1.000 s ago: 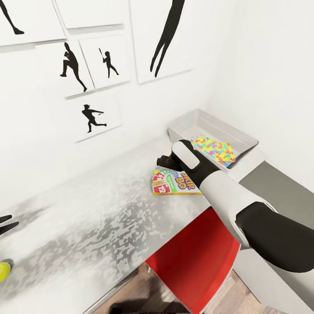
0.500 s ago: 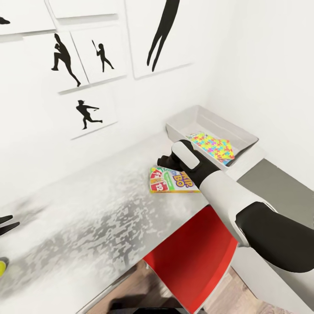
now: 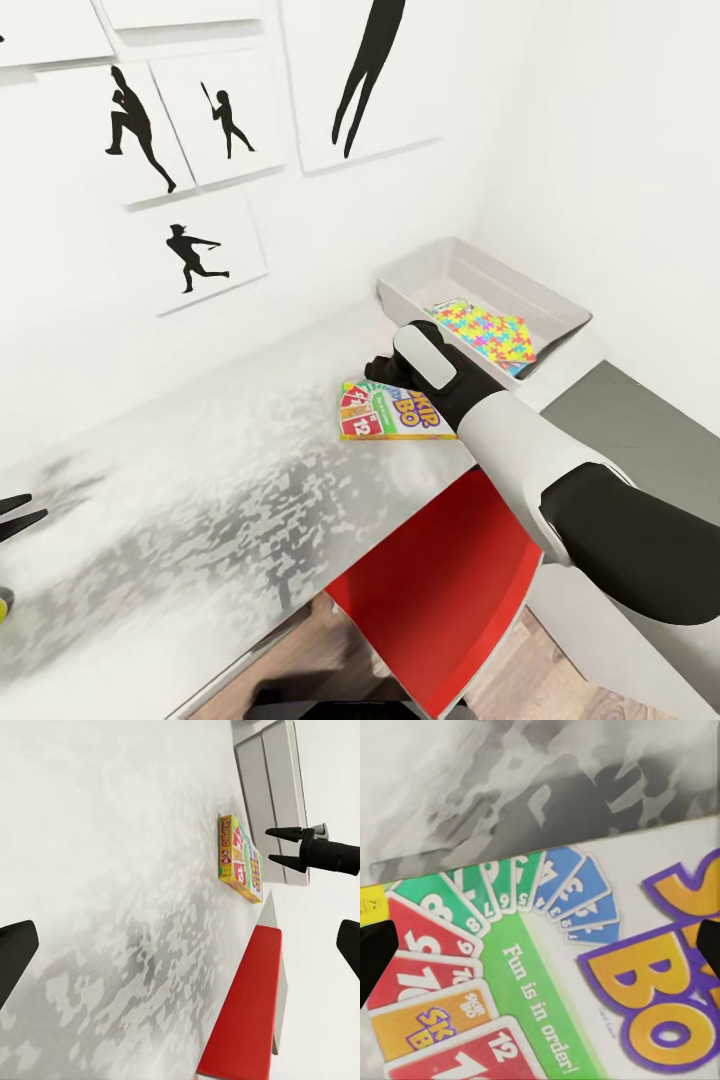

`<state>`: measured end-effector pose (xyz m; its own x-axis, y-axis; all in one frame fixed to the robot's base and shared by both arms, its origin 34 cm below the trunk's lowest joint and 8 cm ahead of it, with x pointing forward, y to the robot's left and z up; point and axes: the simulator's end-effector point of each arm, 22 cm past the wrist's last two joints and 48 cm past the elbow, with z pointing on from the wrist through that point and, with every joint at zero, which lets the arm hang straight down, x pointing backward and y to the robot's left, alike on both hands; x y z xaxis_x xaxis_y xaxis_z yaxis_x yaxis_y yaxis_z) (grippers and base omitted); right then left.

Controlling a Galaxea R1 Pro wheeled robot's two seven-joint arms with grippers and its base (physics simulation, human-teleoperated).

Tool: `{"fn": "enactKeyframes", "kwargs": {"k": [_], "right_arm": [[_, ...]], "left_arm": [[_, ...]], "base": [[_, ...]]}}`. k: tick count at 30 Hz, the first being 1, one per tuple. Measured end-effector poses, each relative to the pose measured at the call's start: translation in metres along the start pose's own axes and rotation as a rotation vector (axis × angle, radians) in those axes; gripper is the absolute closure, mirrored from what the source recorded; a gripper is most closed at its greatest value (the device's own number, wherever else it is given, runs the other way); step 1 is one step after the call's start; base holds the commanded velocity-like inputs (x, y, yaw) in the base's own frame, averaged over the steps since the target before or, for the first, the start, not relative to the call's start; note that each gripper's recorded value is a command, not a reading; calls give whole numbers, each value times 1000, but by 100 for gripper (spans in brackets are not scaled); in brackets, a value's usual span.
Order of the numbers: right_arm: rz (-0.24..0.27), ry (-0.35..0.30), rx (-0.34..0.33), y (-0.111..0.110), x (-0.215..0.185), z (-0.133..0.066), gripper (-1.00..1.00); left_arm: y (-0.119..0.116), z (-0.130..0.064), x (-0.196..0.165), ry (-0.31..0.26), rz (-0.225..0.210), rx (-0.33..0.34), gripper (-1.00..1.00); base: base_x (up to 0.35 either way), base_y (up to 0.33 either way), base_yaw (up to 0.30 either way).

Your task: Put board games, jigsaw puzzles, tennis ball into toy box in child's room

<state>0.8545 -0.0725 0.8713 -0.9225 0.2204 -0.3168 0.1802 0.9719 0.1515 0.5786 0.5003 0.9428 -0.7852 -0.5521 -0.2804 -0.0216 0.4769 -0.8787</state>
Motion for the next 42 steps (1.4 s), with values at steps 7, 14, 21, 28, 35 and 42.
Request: {"fn": "enactKeyframes", "kwargs": {"k": [7, 14, 21, 28, 35, 42], "right_arm": [[-4, -6, 3, 0, -2, 0, -100], [-2, -12, 3, 0, -3, -1, -100], [40, -53, 4, -1, -12, -1, -100], [57, -68, 7, -2, -15, -1, -100], [62, -71, 8, -2, -16, 0, -100], [63, -71, 10, -3, -15, 0, -100]], "left_arm": [[0, 0, 0, 0, -1, 0, -100], [0, 0, 0, 0, -1, 0, -100], [0, 0, 0, 0, -1, 0, -100], [0, 0, 0, 0, -1, 0, -100], [0, 0, 0, 0, -1, 0, -100], [0, 0, 1, 0, -2, 0, -100]], "base": [[0, -1, 0], [0, 0, 0], [3, 0, 0], [40, 0, 0], [12, 0, 0], [2, -29, 0]]}}
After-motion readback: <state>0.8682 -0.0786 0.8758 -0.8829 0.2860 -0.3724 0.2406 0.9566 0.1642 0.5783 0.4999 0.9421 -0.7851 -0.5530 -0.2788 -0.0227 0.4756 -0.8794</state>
